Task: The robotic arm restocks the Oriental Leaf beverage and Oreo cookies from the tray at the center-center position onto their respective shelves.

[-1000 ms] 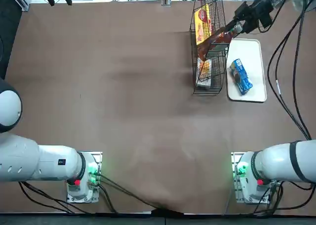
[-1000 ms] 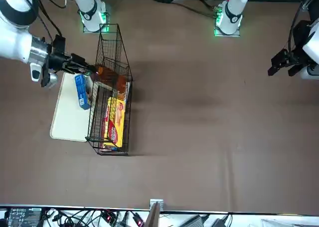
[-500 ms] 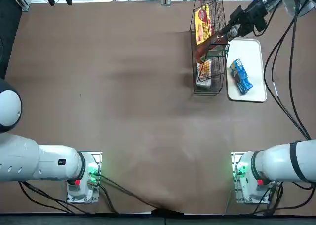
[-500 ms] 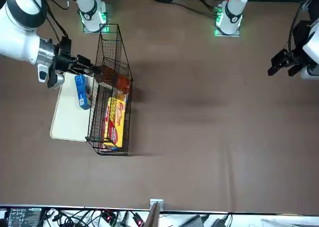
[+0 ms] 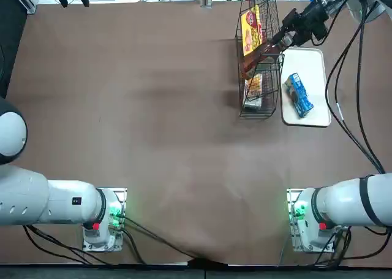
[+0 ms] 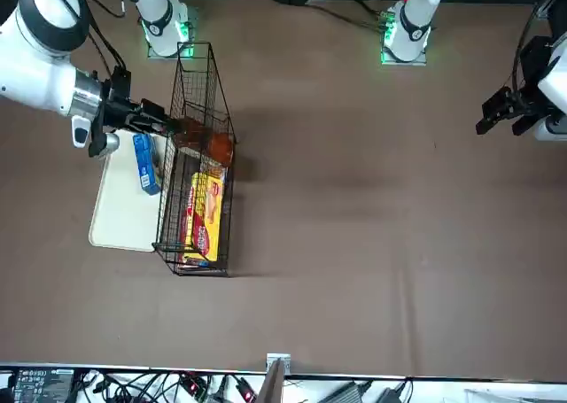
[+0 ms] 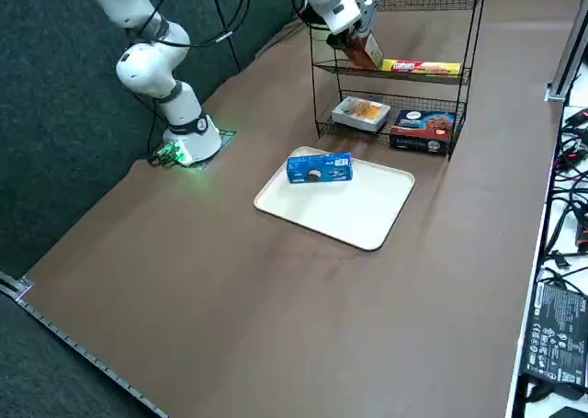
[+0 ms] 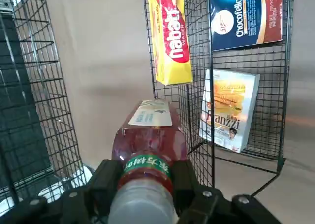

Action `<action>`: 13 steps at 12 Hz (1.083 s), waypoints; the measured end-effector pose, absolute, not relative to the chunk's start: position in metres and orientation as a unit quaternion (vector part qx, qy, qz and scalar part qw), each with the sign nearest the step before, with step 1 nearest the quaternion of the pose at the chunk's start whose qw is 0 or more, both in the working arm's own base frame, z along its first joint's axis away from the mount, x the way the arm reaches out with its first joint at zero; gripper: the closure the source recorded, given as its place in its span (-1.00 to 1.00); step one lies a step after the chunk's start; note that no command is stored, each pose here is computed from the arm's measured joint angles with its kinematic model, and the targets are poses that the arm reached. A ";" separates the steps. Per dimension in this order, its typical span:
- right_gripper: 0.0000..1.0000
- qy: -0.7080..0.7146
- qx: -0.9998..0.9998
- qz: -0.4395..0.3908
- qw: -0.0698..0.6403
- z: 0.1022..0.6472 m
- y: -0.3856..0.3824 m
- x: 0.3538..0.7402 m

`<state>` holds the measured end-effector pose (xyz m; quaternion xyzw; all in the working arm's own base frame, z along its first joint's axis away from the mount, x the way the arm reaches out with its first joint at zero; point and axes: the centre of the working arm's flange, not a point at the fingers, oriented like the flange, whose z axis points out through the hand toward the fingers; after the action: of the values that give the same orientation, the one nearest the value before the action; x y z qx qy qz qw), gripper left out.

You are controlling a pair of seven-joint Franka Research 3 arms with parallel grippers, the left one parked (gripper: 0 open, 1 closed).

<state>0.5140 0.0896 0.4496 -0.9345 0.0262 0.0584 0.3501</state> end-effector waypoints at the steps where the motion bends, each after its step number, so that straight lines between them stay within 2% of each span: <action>1: -0.20 0.027 -0.934 0.059 0.351 0.449 0.089 0.514; 3: -0.24 0.028 -0.934 0.059 0.352 0.449 0.089 0.515; 7: -0.99 0.028 -0.931 0.059 0.358 0.453 0.088 0.516; 13: -1.00 0.033 -0.929 0.058 0.363 0.458 0.074 0.518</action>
<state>0.5179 0.0737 0.4584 -0.9295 0.0329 0.0581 0.3628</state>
